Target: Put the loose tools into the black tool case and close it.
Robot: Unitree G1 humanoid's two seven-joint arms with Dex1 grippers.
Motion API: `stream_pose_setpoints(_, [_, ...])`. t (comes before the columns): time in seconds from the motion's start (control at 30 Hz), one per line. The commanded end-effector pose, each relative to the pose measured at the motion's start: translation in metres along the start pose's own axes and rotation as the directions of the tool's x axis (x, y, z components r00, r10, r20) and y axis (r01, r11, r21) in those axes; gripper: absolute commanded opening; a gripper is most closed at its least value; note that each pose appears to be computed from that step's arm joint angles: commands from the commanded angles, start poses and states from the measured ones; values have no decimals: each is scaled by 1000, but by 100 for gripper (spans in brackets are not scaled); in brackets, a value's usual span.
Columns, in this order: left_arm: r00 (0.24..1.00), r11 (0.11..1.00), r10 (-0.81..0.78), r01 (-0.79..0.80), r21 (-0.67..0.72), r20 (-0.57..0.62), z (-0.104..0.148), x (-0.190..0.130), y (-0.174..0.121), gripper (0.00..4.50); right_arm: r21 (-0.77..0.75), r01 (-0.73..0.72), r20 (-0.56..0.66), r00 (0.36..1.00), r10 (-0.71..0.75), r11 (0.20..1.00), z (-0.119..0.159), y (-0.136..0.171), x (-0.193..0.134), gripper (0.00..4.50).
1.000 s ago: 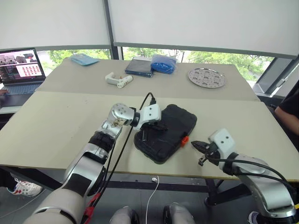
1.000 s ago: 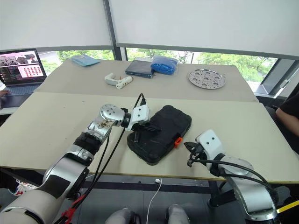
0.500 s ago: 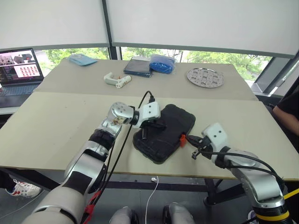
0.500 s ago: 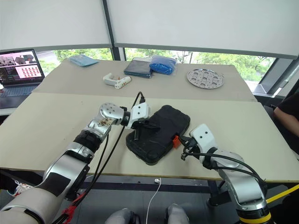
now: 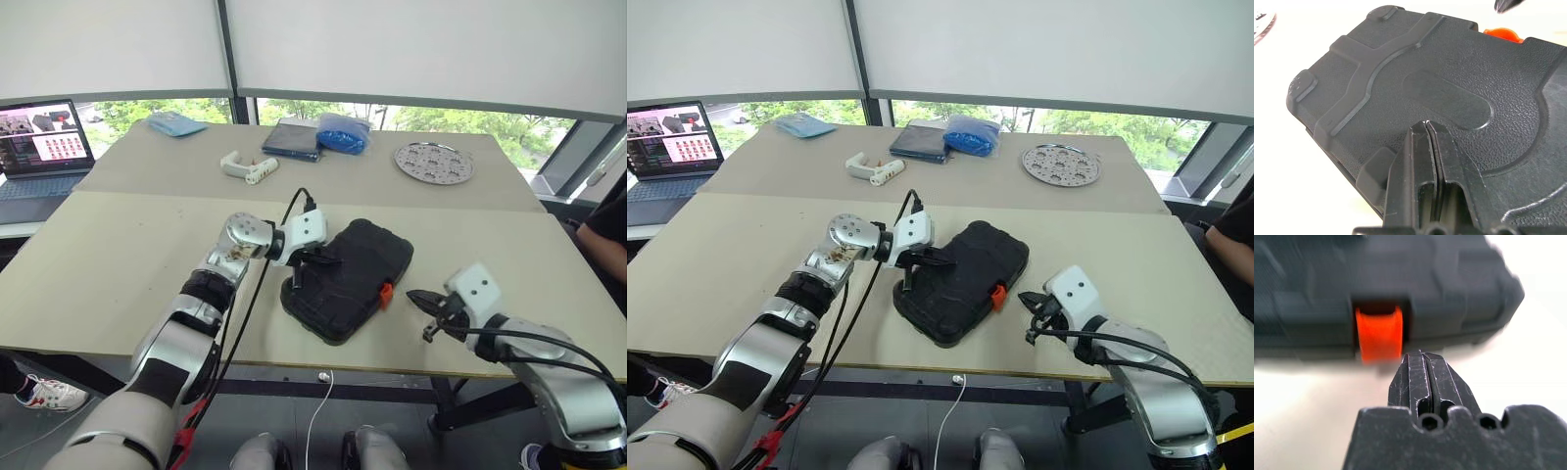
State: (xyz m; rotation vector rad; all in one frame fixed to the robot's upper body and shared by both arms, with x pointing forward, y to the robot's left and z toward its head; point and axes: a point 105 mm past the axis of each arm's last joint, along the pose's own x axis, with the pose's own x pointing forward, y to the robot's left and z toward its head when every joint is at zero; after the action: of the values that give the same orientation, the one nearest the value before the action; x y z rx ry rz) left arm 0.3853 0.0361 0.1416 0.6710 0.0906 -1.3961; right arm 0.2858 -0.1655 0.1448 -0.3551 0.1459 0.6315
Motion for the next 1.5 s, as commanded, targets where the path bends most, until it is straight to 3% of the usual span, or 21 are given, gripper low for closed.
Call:
stream_pose_setpoints(0.03, [992,996,-52,44,-73,-113,-36,3,-18,7,-15,-25,72,997,26,1000,21,4,3,0])
stream_pose_setpoints(0.27, [992,997,-57,50,-64,-109,-33,5,-18,7,-38,-58,7,998,58,998,11,10,20,0])
stream_pose_setpoints(0.6, [992,997,-55,49,-57,-112,-34,3,-17,7,-42,-59,-127,991,53,997,-15,5,6,0])
stream_pose_setpoints(1.23, [991,997,-75,73,-27,-109,-28,8,-18,7,27,-24,-131,991,27,999,-30,10,10,0])
stream_pose_setpoints(1.5, [977,988,-112,130,89,-182,-36,12,-27,7,43,-28,-28,999,30,999,-7,11,22,0])
